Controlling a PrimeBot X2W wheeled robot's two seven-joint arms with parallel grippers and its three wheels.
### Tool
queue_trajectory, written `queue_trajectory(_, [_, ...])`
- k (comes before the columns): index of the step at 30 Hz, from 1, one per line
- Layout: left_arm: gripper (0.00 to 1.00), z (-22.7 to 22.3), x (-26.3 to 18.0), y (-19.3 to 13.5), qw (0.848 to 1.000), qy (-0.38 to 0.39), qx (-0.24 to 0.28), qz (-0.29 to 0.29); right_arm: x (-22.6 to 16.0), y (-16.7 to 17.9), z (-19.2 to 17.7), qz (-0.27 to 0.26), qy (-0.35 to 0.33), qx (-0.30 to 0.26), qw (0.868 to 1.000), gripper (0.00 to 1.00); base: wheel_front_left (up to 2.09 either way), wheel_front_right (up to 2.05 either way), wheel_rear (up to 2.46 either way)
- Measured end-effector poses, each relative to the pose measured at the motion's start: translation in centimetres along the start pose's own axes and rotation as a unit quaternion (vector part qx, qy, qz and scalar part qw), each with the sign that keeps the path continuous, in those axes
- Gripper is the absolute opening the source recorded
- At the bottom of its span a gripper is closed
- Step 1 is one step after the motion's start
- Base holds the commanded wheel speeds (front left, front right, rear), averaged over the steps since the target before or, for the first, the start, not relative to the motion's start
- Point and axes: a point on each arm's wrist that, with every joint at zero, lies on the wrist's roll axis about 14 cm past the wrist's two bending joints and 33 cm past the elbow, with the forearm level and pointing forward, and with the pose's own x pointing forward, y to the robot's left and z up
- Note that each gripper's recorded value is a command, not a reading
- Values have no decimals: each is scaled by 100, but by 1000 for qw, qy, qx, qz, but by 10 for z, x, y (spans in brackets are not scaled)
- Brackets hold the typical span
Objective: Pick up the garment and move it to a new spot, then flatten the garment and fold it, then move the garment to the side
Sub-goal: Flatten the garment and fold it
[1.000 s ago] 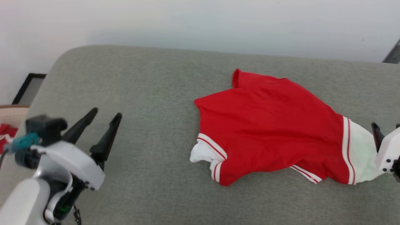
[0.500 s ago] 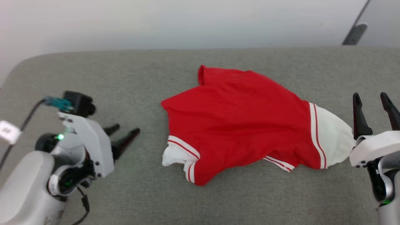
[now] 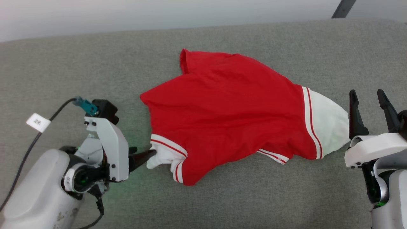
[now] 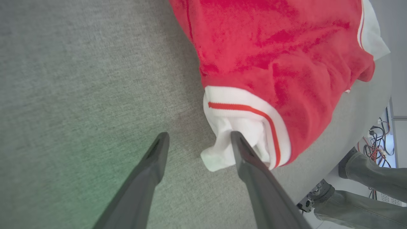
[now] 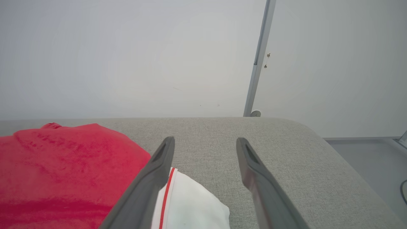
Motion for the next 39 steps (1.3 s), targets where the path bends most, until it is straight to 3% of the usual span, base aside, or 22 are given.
queue_trajectory(12, [100, -20, 28, 2, 997, 35, -56, -30, 3, -4, -10, -7, 11, -3, 1000, 100, 0, 0, 0])
queue_trajectory(13, [71, -22, 29, -1, 997, 39, -59, -35, 3, -4, -9, -7, 10, -3, 1000, 100, 0, 0, 0])
queue_trajectory(14, [27, -23, 29, -3, 996, 41, -64, -40, 3, -4, -9, -7, 10, -3, 1000, 100, 0, 0, 0])
queue_trajectory(15, [0, -24, 29, -5, 996, 42, -63, -43, 3, -4, -9, -7, 10, -3, 1000, 100, 0, 0, 0])
queue_trajectory(20, [0, -33, 28, -5, 997, 53, -50, -39, 4, -3, -7, -5, 7, -4, 1000, 100, 0, 0, 0])
queue_trajectory(24, [0, -32, 14, 12, 998, 49, -35, -11, 4, -3, -2, -3, 3, -9, 1000, 100, 0, 0, 0])
queue_trajectory(34, [0, 3, -54, 87, 991, -8, 40, 130, 4, 6, 0, 13, 4, -10, 1000, 100, 0, 0, 0])
queue_trajectory(39, [0, 12, -73, 109, 984, -19, 50, 173, 5, 11, -1, 19, 6, -8, 1000, 100, 0, 0, 0])
